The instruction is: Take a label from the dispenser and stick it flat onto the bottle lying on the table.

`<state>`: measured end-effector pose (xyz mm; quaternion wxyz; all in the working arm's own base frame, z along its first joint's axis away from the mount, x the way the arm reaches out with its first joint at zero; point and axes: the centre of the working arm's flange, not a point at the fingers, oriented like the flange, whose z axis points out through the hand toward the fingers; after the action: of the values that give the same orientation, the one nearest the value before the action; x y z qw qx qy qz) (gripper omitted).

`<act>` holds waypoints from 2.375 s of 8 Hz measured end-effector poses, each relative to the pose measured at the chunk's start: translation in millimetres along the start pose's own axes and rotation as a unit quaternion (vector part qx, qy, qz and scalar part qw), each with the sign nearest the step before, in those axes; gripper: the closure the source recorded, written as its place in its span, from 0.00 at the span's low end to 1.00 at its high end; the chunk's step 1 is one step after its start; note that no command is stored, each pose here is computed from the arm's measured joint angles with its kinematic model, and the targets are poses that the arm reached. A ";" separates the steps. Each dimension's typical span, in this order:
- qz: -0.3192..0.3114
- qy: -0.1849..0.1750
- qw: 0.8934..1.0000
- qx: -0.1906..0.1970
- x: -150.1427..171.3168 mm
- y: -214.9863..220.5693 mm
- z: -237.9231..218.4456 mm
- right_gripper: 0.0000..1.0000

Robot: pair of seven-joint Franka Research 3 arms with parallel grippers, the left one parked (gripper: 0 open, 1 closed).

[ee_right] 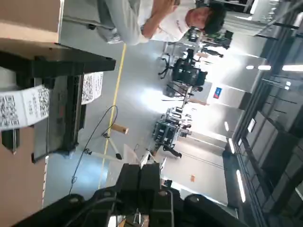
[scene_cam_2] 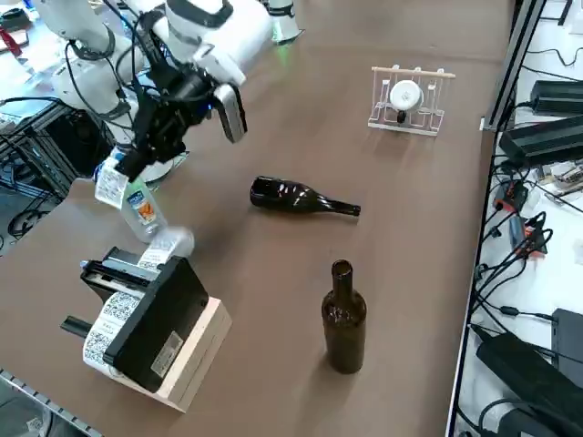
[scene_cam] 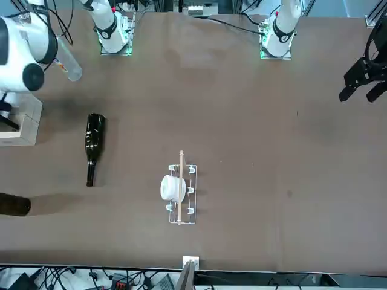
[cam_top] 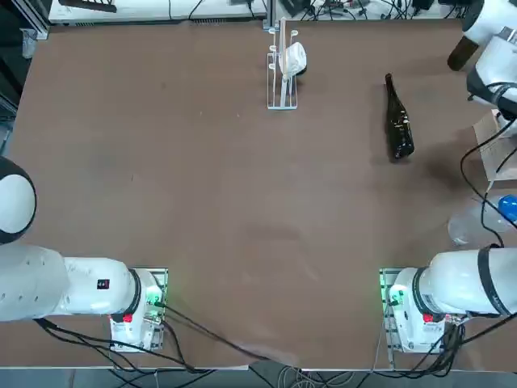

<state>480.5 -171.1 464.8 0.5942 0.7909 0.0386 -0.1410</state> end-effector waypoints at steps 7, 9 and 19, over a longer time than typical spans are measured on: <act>-0.010 0.025 0.980 0.195 -6.8 82.7 -54.3 0.98; -0.011 0.047 0.969 0.244 3.1 76.8 -82.9 0.98; 0.057 0.045 0.895 0.440 69.7 12.5 -282.5 0.98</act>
<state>600.1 86.4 529.5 0.1901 0.9780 -0.0452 -0.0736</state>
